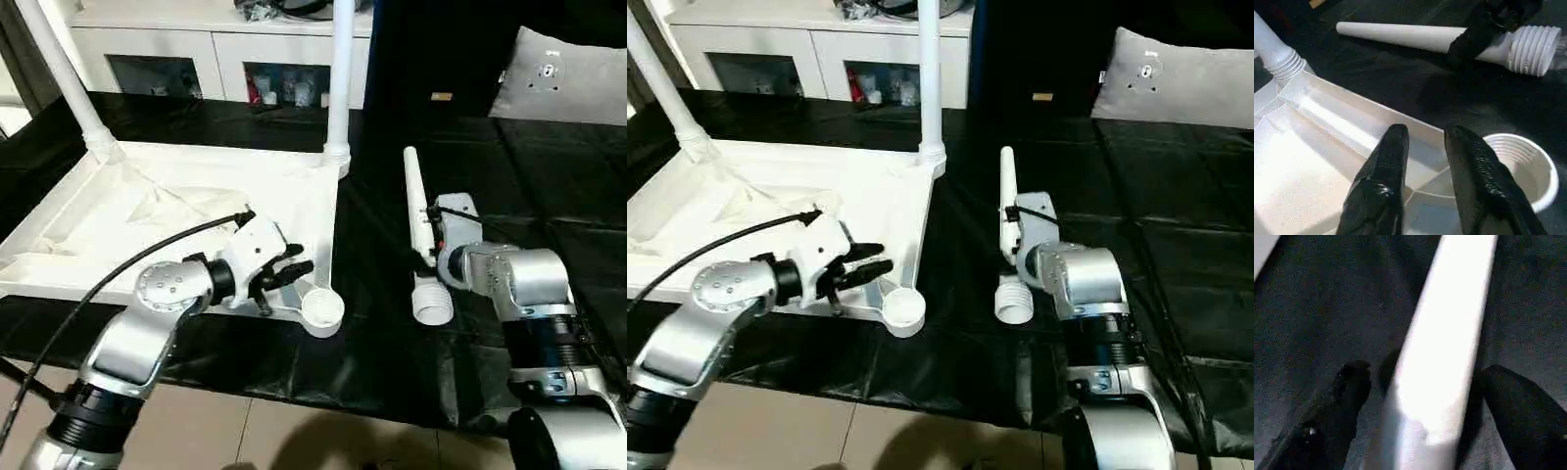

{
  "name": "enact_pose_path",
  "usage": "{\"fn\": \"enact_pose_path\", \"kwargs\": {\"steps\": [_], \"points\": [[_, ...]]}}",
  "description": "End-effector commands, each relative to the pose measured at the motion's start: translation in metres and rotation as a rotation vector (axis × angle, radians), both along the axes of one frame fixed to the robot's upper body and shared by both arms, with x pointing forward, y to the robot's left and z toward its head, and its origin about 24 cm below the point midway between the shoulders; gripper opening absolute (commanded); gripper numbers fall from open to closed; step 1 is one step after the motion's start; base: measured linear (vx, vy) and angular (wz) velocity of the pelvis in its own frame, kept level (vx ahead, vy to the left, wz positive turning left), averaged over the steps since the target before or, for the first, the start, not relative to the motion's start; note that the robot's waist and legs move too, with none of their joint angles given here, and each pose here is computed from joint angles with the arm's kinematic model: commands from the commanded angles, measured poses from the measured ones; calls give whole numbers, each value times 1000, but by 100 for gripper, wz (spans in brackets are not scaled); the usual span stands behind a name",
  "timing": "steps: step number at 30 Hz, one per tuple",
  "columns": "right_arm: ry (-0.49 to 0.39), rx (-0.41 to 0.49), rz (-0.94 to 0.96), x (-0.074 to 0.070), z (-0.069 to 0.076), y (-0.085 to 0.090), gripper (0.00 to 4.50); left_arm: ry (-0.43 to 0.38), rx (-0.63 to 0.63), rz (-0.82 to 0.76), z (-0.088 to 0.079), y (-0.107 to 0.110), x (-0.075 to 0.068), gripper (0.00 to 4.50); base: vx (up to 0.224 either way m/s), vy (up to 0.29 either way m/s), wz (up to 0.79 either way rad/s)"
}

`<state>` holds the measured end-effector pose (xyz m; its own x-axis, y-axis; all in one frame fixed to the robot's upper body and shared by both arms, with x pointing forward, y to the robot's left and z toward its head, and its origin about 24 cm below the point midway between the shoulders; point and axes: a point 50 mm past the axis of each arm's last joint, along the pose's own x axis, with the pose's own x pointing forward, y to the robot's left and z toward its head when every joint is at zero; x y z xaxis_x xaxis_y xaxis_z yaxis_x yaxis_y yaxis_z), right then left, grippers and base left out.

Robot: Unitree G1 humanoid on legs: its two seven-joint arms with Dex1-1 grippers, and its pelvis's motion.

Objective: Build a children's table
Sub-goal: Pick table leg

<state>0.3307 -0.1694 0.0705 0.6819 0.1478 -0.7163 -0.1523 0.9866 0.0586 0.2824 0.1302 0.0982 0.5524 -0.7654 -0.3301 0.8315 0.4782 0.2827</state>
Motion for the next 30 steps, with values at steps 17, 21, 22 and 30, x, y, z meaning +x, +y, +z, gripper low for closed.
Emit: {"fn": "enact_pose_path", "kwargs": {"steps": [17, 21, 22, 30], "points": [[46, 103, -28, -7, -7, -6, 223, 52, -34, -42, 8, 1, -7, 308, 0, 0, 0], [20, 132, -48, -6, -4, -7, 192, 42, -48, -35, 10, 1, -6, 350, 0, 0, 0], [-77, 194, -60, 0, 7, -7, 189, 25, -122, -13, 19, -2, -3, 358, 0, 0, 0], [-647, 680, 32, 8, 75, -1, 184, -62, -431, 101, 65, -12, 21, 426, 0, 0, 0]]}}
